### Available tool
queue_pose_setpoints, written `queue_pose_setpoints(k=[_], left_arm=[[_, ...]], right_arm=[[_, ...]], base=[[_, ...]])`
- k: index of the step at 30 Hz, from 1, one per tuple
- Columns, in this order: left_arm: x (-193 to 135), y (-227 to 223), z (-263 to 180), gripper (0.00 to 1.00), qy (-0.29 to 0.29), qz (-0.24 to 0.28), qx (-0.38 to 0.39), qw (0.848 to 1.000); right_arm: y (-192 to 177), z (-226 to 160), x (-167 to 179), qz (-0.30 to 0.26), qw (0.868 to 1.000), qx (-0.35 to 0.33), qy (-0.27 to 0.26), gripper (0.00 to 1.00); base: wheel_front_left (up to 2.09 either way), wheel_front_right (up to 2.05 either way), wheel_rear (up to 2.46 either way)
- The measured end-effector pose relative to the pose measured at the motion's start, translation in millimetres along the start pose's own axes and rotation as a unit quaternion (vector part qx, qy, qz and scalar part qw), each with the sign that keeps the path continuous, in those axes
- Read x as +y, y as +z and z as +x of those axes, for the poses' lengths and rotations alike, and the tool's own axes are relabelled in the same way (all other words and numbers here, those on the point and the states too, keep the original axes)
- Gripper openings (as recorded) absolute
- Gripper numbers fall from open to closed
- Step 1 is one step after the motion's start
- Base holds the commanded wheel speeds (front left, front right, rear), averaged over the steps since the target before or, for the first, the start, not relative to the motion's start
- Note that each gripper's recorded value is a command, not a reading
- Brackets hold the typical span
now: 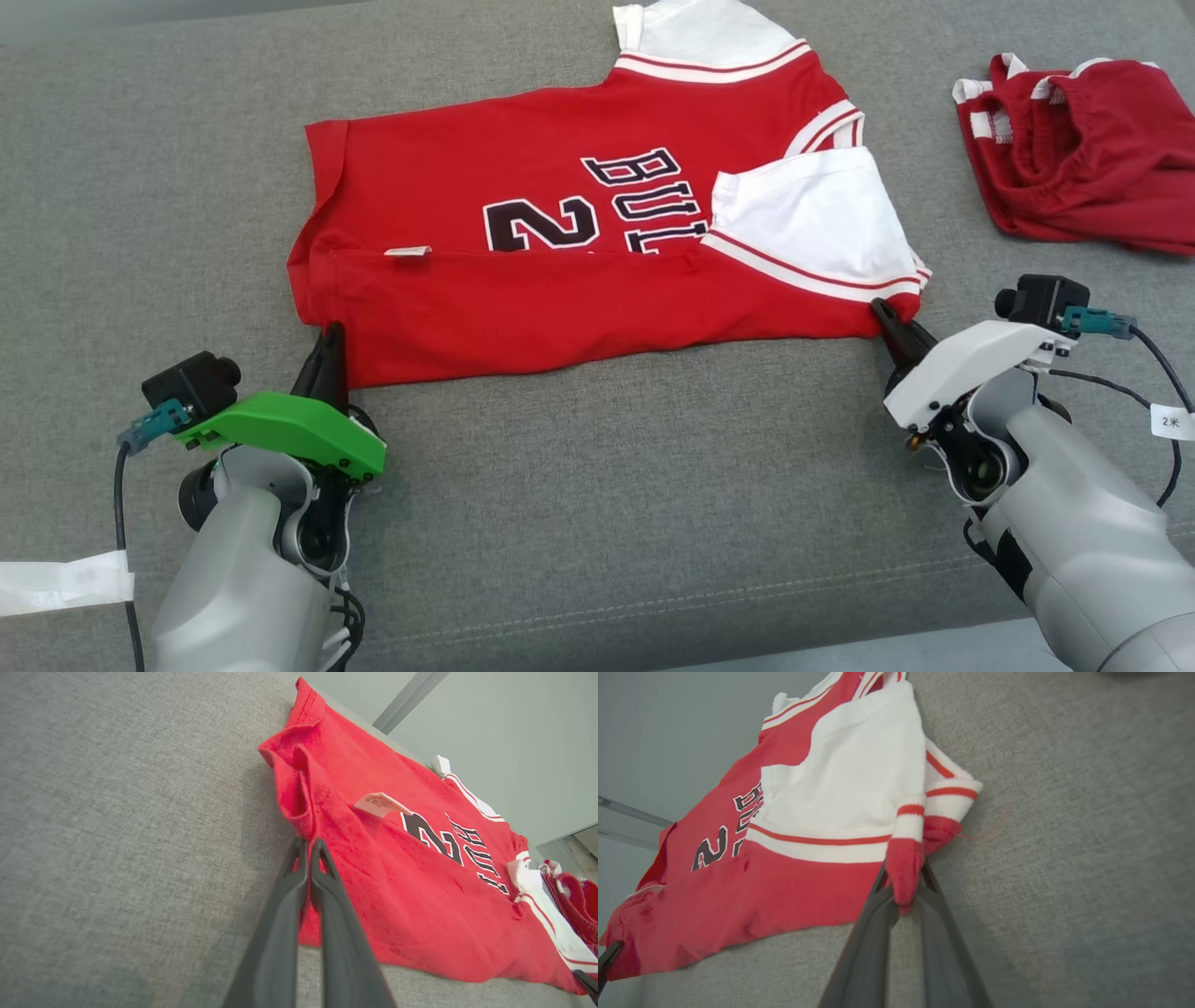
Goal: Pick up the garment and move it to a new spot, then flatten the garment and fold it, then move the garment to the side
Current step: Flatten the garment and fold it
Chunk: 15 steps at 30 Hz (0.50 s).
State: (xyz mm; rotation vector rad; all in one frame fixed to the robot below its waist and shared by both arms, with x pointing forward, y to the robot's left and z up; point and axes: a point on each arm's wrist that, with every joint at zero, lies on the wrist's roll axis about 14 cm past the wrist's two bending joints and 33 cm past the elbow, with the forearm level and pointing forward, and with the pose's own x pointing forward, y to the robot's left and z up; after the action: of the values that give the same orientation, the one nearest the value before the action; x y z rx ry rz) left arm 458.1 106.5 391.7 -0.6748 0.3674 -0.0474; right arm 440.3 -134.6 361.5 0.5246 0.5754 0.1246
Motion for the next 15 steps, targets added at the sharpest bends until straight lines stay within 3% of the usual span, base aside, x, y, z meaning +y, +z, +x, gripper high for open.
queue_pose_setpoints(k=[15], left_arm=[[-5.3,1.2,-20.5,0.00,-0.005,-0.021,-0.020,1.000]], right_arm=[[21.0,-24.3,18.2,0.014,0.996,-0.083,0.029,0.00]], base=[[0.00,0.00,0.00]])
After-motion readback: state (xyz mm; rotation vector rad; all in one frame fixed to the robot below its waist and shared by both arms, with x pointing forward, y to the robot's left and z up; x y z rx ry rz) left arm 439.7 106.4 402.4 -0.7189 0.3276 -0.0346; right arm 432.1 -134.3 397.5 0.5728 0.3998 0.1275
